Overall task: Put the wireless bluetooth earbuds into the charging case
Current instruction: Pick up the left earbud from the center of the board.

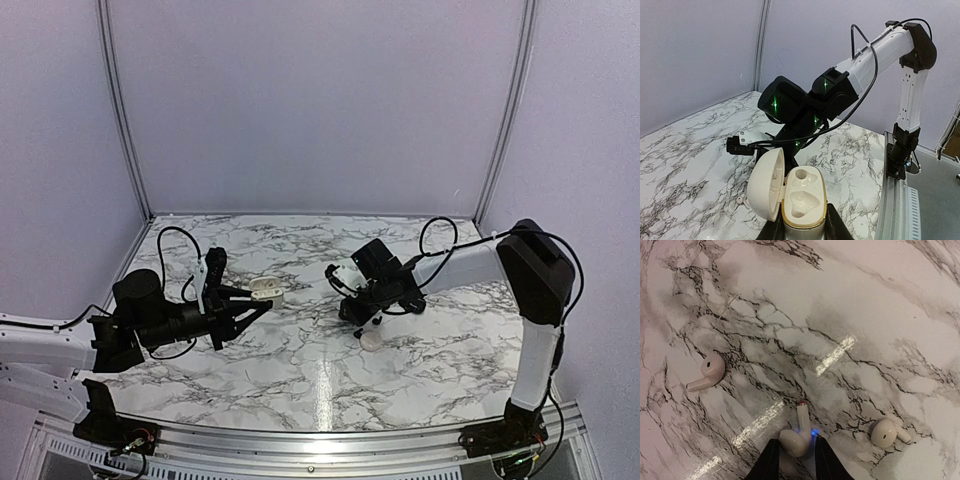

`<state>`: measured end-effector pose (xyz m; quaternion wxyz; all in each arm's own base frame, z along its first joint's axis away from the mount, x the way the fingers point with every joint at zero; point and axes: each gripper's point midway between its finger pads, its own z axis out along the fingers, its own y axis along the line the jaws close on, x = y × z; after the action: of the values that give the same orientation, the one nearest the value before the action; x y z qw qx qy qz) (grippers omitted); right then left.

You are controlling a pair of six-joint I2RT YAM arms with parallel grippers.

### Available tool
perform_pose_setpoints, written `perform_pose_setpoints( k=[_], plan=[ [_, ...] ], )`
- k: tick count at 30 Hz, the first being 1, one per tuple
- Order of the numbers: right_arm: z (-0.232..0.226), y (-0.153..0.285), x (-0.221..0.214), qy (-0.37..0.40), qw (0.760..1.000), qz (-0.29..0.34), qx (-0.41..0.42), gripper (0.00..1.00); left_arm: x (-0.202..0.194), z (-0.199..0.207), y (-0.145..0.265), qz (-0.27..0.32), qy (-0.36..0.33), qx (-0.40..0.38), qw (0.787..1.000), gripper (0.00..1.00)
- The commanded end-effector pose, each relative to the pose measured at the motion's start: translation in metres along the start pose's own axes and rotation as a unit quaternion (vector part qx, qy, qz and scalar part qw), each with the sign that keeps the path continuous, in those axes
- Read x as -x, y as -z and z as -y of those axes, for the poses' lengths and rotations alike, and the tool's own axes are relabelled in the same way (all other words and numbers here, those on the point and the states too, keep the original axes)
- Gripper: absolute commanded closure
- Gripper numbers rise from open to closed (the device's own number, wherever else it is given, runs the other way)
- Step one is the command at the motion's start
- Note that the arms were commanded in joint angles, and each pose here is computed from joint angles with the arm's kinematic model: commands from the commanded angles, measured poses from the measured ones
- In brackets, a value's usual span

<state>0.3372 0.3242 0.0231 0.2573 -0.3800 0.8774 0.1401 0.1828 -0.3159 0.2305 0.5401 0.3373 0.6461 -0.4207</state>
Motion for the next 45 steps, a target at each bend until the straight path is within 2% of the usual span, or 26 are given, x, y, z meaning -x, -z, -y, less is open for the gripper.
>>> perform_pose_setpoints(
  k=[1,9,17,23,28,42,45],
  plan=[
    [0.000,-0.006,0.005,0.012,1.000,0.004,-0.001,0.75,0.000,-0.002,0.001,0.003,-0.009,0.004,1.000,0.98],
    [-0.003,-0.002,0.006,0.018,0.999,0.013,0.027,0.87,-0.001,-0.003,0.003,0.004,-0.010,0.006,1.000,0.98],
    [-0.019,0.025,0.017,0.023,0.996,0.045,0.073,0.90,-0.003,-0.004,0.006,0.005,-0.009,0.010,1.000,0.98],
    [-0.009,0.034,0.030,0.004,0.996,0.063,0.057,0.74,-0.004,-0.005,0.009,0.006,-0.009,0.013,1.000,0.98],
    [-0.001,0.030,0.045,0.024,0.997,0.059,0.047,0.63,-0.002,-0.006,0.010,0.009,-0.011,0.017,1.000,0.98],
    [0.004,0.009,0.042,0.077,0.995,-0.016,0.054,0.48,-0.001,-0.006,0.012,0.011,-0.010,0.017,1.000,0.97],
    [0.004,0.003,0.038,0.078,0.995,-0.024,0.059,0.47,0.000,-0.006,0.012,0.012,-0.011,0.017,1.000,0.97]
  ],
)
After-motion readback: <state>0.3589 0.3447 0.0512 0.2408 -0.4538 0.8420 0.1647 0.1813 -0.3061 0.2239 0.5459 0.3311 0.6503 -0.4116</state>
